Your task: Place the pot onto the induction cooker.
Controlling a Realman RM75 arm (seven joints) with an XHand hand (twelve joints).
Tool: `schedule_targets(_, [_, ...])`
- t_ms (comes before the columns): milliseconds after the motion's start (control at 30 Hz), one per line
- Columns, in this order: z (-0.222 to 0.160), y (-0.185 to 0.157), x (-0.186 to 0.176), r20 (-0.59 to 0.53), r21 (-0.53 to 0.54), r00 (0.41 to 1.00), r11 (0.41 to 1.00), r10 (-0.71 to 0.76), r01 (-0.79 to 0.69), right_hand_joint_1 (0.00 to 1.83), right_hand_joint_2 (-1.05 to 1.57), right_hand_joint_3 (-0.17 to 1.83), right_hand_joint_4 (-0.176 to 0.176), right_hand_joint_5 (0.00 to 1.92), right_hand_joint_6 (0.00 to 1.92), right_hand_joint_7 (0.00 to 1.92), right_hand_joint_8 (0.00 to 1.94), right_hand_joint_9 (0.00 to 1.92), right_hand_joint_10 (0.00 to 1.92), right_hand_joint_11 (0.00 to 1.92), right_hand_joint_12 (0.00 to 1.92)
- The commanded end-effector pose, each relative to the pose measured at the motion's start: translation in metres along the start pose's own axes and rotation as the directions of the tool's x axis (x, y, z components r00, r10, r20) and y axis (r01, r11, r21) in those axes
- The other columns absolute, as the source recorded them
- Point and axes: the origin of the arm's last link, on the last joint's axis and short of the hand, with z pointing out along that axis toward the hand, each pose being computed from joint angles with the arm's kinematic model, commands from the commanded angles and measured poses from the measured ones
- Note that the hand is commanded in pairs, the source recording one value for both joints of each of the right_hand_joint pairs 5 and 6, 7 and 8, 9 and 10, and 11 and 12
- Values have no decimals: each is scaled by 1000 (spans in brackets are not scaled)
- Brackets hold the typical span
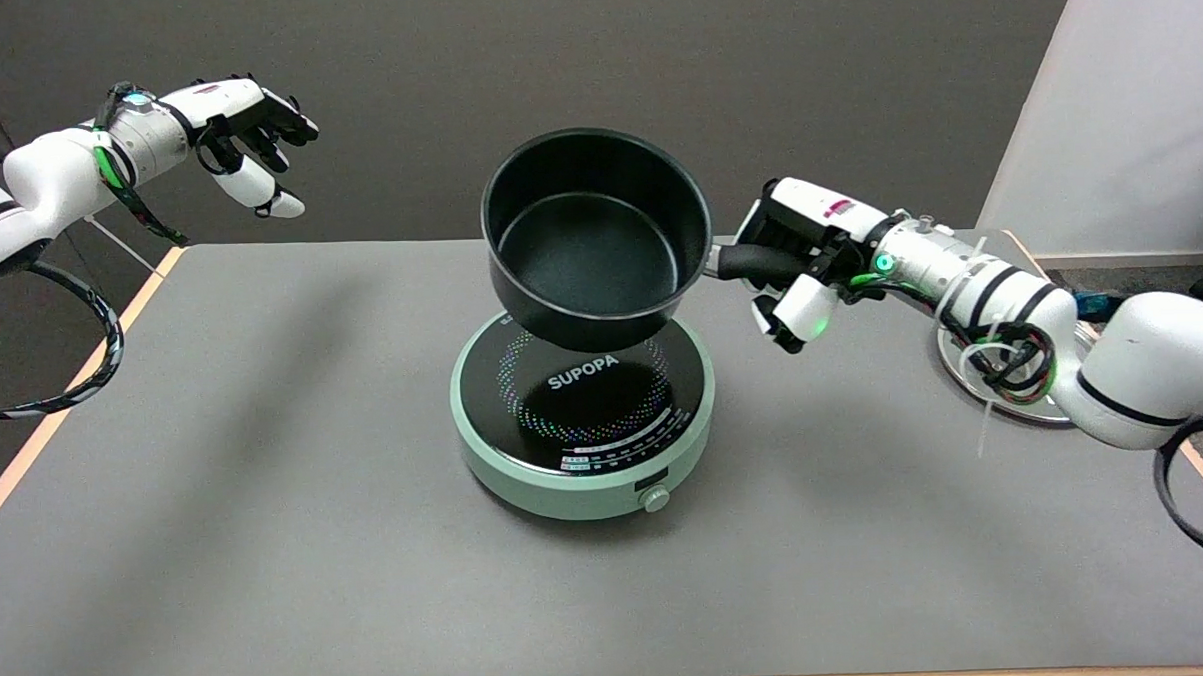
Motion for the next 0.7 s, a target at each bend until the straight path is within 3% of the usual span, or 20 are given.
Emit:
schedule_targets(33, [12, -23, -12, 14, 26, 998, 998, -62, 61, 1377, 35, 1833, -117, 1442, 1442, 1442, 1442, 1442, 1442, 1442, 1442])
schedule_targets(700, [6, -15, -28, 50, -11, 996, 998, -68, 69, 1388, 87, 1833, -110, 1420, 1420, 1420, 1420, 1420, 1420, 1420, 1420])
